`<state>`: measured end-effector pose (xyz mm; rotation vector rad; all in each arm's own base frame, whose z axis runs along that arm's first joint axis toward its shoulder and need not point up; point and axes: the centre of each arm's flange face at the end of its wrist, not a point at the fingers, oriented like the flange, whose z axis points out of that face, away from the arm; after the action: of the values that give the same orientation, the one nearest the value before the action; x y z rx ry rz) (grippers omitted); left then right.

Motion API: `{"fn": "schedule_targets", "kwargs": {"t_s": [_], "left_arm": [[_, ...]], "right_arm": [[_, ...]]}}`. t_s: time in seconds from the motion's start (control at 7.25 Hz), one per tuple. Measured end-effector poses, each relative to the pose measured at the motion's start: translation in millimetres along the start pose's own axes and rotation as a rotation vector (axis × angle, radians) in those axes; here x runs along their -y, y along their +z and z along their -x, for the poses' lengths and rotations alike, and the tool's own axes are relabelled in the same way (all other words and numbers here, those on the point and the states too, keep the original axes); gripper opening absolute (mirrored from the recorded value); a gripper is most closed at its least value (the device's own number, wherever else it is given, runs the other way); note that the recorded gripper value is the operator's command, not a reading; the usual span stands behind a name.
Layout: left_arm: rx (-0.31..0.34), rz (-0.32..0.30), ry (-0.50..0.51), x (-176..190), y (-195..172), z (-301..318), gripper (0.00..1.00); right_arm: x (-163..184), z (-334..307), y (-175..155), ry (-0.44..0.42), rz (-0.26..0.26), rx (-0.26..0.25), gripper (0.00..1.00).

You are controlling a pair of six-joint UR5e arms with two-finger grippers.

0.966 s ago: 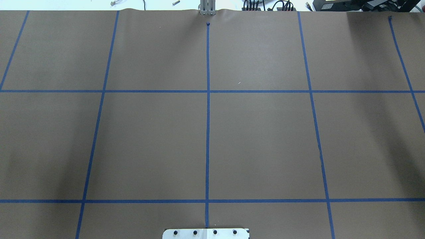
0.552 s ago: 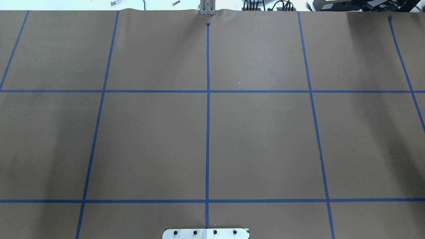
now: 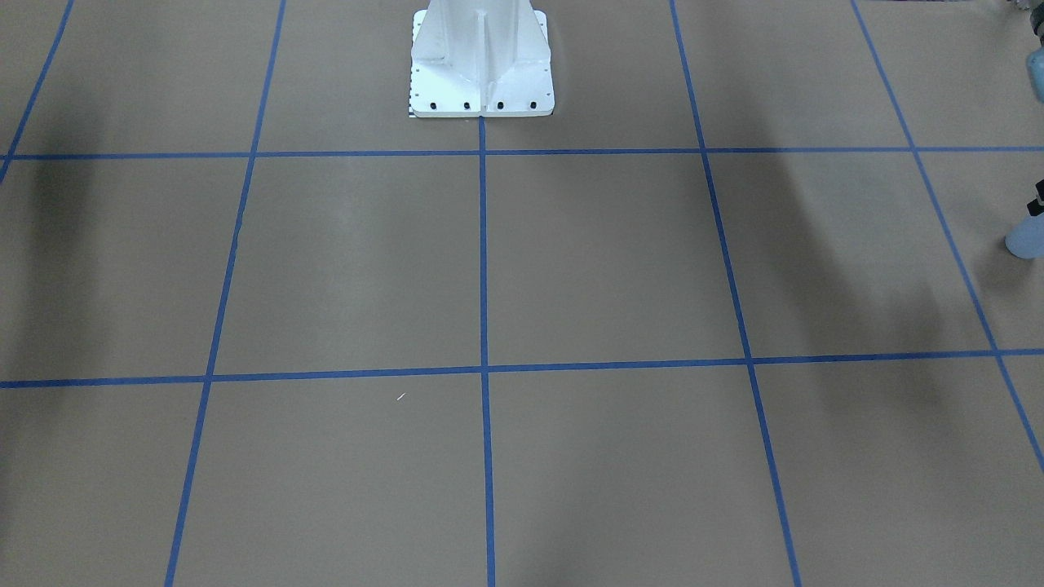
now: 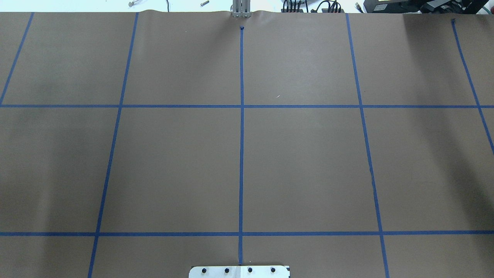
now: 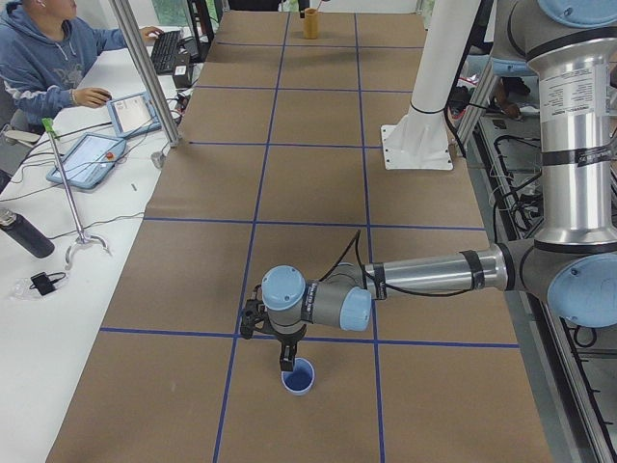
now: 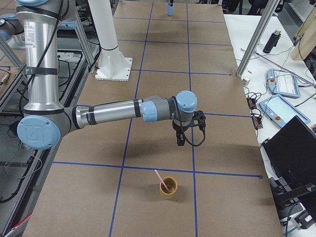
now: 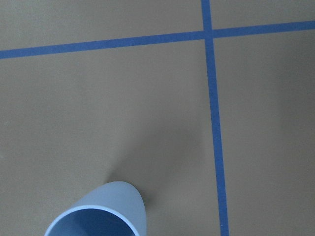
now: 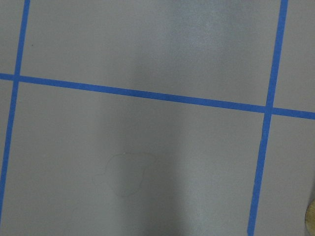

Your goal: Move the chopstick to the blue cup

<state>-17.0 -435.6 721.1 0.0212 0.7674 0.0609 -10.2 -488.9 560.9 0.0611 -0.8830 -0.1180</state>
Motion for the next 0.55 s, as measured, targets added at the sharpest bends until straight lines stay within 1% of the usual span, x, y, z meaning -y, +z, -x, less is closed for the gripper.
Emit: {"fn": "schedule_targets", "kwargs": {"t_s": [0.28, 0.55], "left_arm": [[0.001, 0.021, -0.026, -3.4, 10.2, 9.4, 0.88], [0.001, 0.039, -0.044, -7.5, 18.6, 17.4, 0.74]], "right_arm": [[0.5, 0.4, 0.2, 0.001, 0.001, 0.002, 1.0], [0.7, 1.0, 1.1, 0.0, 0.002, 0.001, 1.0]]}}
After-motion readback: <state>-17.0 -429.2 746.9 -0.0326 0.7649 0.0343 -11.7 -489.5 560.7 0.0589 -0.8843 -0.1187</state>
